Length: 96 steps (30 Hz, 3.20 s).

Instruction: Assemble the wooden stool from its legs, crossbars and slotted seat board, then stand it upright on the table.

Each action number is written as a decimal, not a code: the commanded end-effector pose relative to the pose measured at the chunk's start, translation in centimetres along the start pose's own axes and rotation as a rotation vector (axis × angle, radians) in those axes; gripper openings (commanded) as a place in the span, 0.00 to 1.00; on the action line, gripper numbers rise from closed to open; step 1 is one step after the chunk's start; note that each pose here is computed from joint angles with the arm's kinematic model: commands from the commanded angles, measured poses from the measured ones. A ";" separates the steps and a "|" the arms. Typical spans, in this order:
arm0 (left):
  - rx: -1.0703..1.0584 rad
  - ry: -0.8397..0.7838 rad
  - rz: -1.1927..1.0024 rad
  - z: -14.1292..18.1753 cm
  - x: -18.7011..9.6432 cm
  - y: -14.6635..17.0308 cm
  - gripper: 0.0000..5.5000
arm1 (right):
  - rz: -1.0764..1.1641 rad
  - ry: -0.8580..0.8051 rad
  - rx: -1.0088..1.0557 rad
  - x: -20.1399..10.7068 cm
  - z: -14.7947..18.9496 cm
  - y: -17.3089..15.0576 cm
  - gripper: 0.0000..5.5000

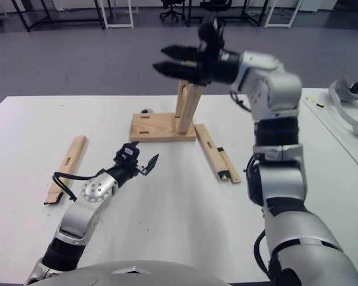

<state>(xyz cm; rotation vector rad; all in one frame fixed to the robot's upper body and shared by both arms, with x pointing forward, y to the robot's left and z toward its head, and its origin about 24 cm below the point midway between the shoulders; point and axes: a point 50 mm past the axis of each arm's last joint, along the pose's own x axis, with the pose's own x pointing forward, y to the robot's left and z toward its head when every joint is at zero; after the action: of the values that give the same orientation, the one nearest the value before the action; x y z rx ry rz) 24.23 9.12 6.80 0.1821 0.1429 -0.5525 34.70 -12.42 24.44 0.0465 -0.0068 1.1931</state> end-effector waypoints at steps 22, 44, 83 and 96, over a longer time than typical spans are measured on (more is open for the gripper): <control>-0.001 0.011 -0.007 -0.4 -0.2 0.0 0.78 | -0.543 0.128 -0.015 -3.6 -0.1 -6.9 0.56; -0.006 0.019 -0.017 -0.7 -0.2 -0.8 0.78 | -0.327 0.622 0.365 -3.1 -16.5 -0.5 0.56; -0.023 0.016 0.032 -0.9 -0.4 -0.8 0.78 | 0.111 0.949 0.241 -2.3 -12.7 -1.5 0.56; -0.028 0.030 0.021 -1.0 -0.8 -1.1 0.78 | 0.034 0.995 0.275 -1.2 -15.8 -1.8 0.56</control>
<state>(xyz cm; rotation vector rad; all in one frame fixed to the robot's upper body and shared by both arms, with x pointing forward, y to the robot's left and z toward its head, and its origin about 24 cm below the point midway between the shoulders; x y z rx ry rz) 23.02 8.88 5.83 0.1595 0.1673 -0.5274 35.76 -14.14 8.87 -0.2814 0.9982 1.1317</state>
